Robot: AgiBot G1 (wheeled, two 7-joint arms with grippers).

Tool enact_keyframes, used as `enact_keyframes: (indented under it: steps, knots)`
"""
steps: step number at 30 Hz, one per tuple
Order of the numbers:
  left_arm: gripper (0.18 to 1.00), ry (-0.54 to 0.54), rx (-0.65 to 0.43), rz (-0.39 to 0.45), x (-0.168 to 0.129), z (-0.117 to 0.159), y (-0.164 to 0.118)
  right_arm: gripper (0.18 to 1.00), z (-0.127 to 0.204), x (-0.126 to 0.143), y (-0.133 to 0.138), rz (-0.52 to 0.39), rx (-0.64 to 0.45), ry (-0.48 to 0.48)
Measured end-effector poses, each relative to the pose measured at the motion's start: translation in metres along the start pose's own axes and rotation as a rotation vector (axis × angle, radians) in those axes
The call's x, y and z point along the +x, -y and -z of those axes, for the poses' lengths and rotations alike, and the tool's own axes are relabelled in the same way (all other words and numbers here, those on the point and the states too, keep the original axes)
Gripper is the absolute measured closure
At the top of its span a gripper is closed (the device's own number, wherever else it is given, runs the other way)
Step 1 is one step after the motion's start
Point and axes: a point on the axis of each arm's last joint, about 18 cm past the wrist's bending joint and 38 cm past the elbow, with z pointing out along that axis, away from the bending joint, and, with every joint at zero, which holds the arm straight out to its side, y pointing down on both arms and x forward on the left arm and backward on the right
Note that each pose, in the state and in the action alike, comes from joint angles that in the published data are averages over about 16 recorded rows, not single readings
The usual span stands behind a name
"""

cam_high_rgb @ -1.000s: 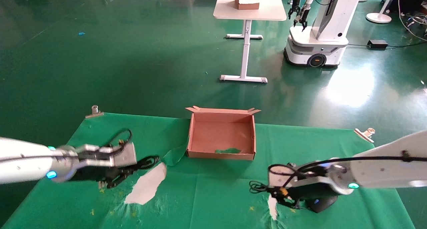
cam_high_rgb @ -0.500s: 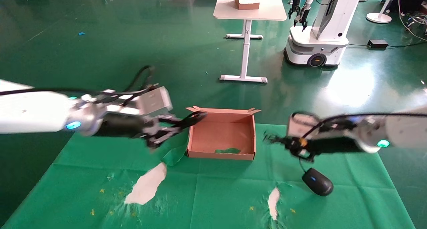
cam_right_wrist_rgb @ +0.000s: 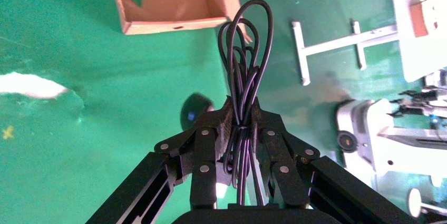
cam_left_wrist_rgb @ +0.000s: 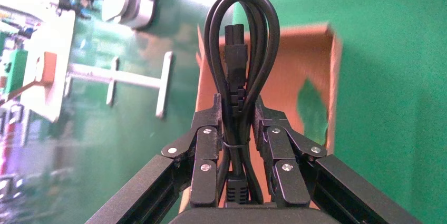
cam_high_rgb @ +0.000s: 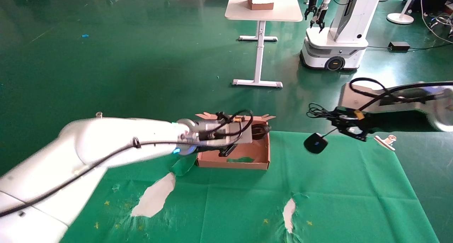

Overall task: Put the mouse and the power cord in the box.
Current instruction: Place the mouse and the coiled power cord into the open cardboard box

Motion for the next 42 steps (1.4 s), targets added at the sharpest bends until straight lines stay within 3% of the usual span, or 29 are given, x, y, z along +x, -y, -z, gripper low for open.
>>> enact_keyframes:
  steps: [9,25,34,42]
  knots:
    - [0.891,0.052,-0.056,-0.089,0.017,-0.025,-0.007,0.939,0.025,0.006,-0.009,-0.003,-0.027,-0.035]
    - [0.800,0.061,-0.067,-0.095,0.019,-0.032,-0.005,0.940,0.029,0.001,-0.005,0.001,-0.022,-0.029]
    - [0.638,0.094,-0.104,-0.049,0.006,-0.028,-0.020,0.940,0.029,-0.001,0.013,0.039,0.017,-0.015]
    - [0.467,0.184,-0.237,0.096,-0.034,0.001,-0.081,0.940,0.015,-0.003,0.048,0.097,0.097,0.003]
